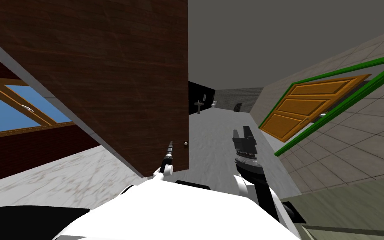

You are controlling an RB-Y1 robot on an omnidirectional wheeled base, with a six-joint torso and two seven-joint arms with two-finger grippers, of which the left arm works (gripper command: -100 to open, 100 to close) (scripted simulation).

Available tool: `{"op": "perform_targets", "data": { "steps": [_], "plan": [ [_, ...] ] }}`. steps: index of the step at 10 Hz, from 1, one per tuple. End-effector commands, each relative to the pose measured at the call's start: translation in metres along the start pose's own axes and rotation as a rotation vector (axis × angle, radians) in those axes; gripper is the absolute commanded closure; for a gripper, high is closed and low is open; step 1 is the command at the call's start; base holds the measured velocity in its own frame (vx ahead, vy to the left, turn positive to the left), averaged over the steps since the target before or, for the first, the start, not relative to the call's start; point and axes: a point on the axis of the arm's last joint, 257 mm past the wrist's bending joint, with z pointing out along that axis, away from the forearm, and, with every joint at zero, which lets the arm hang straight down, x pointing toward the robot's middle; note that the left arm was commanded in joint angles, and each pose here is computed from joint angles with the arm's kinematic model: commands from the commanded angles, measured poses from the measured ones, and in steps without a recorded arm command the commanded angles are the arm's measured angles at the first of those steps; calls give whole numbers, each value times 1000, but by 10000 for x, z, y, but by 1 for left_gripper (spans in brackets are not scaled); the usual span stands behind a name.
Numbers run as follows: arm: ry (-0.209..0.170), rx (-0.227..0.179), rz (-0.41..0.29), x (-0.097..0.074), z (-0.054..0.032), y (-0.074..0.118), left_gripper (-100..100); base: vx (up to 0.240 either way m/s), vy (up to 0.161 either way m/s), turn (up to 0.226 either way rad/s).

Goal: Push the door open

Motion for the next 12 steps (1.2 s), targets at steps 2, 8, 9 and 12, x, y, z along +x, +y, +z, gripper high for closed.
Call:
{"op": "perform_targets", "data": {
  "steps": [2,8,9,12],
  "plan": [
    [6,-4,-25,166,-25,-1,-100,78,-167,-27],
    [21,-29,-105,625,-165,21,-100,25,-119,-15],
    [20,-28,-103,604,-167,13,-100,9,-29,2],
    [20,-28,-103,604,-167,13,100,-5,7,0]
  ]
}}
